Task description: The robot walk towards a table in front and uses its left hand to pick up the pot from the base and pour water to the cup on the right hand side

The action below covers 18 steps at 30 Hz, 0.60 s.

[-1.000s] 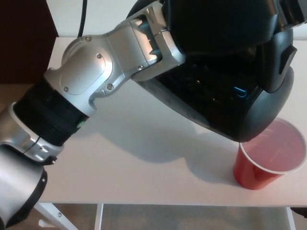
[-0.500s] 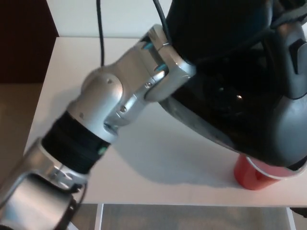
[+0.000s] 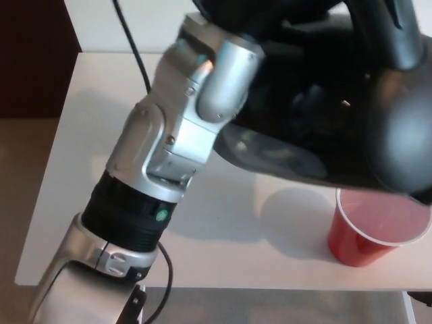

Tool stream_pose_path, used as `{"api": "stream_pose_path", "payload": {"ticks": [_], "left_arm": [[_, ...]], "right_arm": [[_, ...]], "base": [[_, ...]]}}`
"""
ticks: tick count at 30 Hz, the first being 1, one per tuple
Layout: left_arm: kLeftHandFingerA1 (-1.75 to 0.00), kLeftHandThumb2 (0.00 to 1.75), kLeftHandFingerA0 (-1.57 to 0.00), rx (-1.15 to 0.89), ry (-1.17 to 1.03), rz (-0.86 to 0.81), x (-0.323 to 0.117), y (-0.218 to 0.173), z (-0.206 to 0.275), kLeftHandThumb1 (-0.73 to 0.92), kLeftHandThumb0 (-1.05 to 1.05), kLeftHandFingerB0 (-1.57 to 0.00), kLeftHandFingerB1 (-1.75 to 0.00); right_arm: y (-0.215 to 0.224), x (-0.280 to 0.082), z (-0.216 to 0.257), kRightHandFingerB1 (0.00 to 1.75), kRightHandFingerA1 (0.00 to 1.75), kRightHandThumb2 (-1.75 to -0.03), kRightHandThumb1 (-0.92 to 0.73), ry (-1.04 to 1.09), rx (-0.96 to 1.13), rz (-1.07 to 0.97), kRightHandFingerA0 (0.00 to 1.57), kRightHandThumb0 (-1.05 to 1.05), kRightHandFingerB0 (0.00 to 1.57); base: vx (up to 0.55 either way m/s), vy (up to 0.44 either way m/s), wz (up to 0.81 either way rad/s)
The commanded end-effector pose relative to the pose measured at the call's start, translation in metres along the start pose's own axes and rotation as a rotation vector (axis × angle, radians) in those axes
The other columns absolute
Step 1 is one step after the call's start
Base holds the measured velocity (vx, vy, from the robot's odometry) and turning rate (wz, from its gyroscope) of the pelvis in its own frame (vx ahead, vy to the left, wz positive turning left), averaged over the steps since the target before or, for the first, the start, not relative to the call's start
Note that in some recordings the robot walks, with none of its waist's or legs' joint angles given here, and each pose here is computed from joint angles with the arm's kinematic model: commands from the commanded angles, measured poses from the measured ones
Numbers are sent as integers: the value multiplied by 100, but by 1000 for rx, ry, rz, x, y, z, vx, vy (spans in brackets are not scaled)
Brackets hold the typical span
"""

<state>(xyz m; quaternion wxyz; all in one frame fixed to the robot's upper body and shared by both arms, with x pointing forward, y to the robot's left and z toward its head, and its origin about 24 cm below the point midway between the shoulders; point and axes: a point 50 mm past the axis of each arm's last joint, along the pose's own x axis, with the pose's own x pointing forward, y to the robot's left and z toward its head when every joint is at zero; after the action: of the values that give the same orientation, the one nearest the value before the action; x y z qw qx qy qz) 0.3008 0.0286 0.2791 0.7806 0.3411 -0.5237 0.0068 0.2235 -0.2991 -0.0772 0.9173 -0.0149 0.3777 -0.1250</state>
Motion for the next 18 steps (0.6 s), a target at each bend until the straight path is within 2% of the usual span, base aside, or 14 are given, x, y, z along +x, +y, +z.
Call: {"api": "stream_pose_path", "payload": {"ticks": [1, 4, 5, 6, 9, 11, 14, 18], "left_arm": [[-175, 53, -70, -708, 721, 228, -22, 51, -82, 66, -8, -47, -175], [-175, 53, -70, -712, 724, 226, -22, 51, -83, 66, -8, -47, -175], [-175, 56, -72, -733, 739, 249, -24, 55, -87, 61, -5, -55, -174], [-175, 56, -72, -758, 756, 277, -26, 60, -93, 61, -5, -55, -174], [-175, 57, -76, -836, 789, 336, -39, 68, -107, 64, -11, -60, -164], [-175, 57, -76, -850, 794, 343, -42, 70, -109, 64, -11, -60, -164], [-175, 57, -76, -889, 902, 374, -80, 58, -121, 61, -8, -63, -167], [-175, 57, -76, -900, 921, 373, -86, 57, -123, 61, -8, -63, -167]], "right_arm": [[-3, -2, -6, 64, 73, -71, -62, -2, -13, -1, 49, -26, 45], [-3, -2, -6, 64, 73, -71, -62, -2, -13, -1, 49, -26, 45], [-3, -2, -5, 67, 75, -71, -62, -2, -4, -3, 51, -23, 47], [-2, -1, -4, 67, 75, -71, -62, -1, 7, -5, 51, -23, 47], [0, -1, -2, 67, 74, -72, -61, -13, -10, 5, 51, -26, 47], [0, -1, -2, 67, 74, -72, -61, -13, -12, 7, 51, -26, 47], [-3, -3, -8, 62, 73, -74, -62, 1, -31, 11, 50, -25, 43], [-3, -3, -9, 62, 73, -74, -62, 5, -31, 9, 50, -25, 43]], "base": [[0, 0, 0], [0, 0, 0], [0, 0, 0], [0, 0, 0], [0, 0, 0], [0, 0, 0], [0, 0, 0], [0, 0, 0]]}}
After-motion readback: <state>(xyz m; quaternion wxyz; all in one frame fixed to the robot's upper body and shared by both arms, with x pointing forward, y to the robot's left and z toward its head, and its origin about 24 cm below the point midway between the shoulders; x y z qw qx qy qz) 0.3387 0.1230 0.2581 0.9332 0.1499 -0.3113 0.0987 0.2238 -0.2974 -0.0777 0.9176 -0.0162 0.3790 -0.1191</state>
